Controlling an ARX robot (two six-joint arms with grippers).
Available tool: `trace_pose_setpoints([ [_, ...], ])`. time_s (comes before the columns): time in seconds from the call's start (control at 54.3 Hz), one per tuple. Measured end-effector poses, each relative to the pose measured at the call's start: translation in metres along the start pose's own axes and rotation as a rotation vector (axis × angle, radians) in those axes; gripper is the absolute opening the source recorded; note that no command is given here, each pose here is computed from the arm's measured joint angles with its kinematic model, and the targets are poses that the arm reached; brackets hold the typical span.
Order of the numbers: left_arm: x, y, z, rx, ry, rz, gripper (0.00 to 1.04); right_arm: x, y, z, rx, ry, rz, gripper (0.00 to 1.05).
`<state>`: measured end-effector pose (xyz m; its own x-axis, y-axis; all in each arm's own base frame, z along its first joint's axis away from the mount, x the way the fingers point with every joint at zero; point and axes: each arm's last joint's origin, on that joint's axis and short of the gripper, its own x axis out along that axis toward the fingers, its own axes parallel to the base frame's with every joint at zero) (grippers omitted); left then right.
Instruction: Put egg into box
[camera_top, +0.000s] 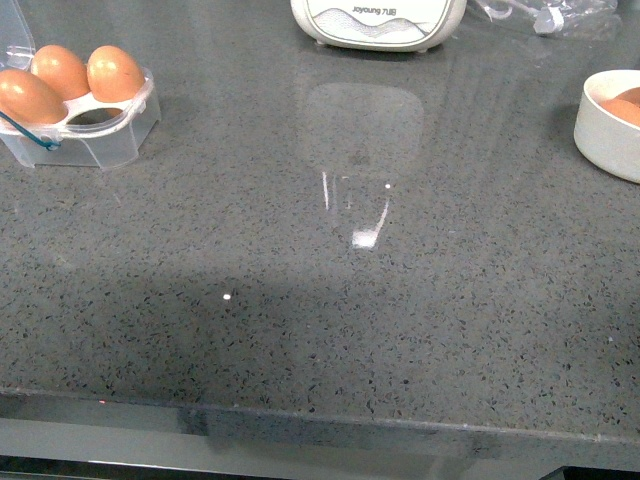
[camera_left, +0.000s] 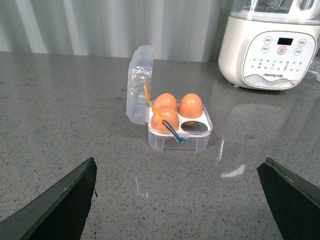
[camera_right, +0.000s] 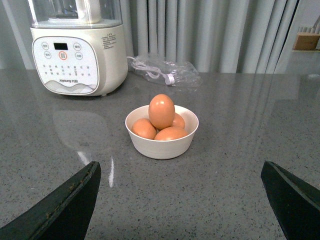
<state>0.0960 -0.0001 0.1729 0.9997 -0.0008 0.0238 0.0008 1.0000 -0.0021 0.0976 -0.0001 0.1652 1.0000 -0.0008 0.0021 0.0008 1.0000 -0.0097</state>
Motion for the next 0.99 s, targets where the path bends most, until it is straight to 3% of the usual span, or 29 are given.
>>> trace_pose_setpoints([
  [0.994, 0.0000, 0.0000, 0.0000, 0.000, 0.000, 0.000, 0.98, 0.0000, 0.0000, 0.0000, 0.000, 0.000, 0.000, 0.97],
])
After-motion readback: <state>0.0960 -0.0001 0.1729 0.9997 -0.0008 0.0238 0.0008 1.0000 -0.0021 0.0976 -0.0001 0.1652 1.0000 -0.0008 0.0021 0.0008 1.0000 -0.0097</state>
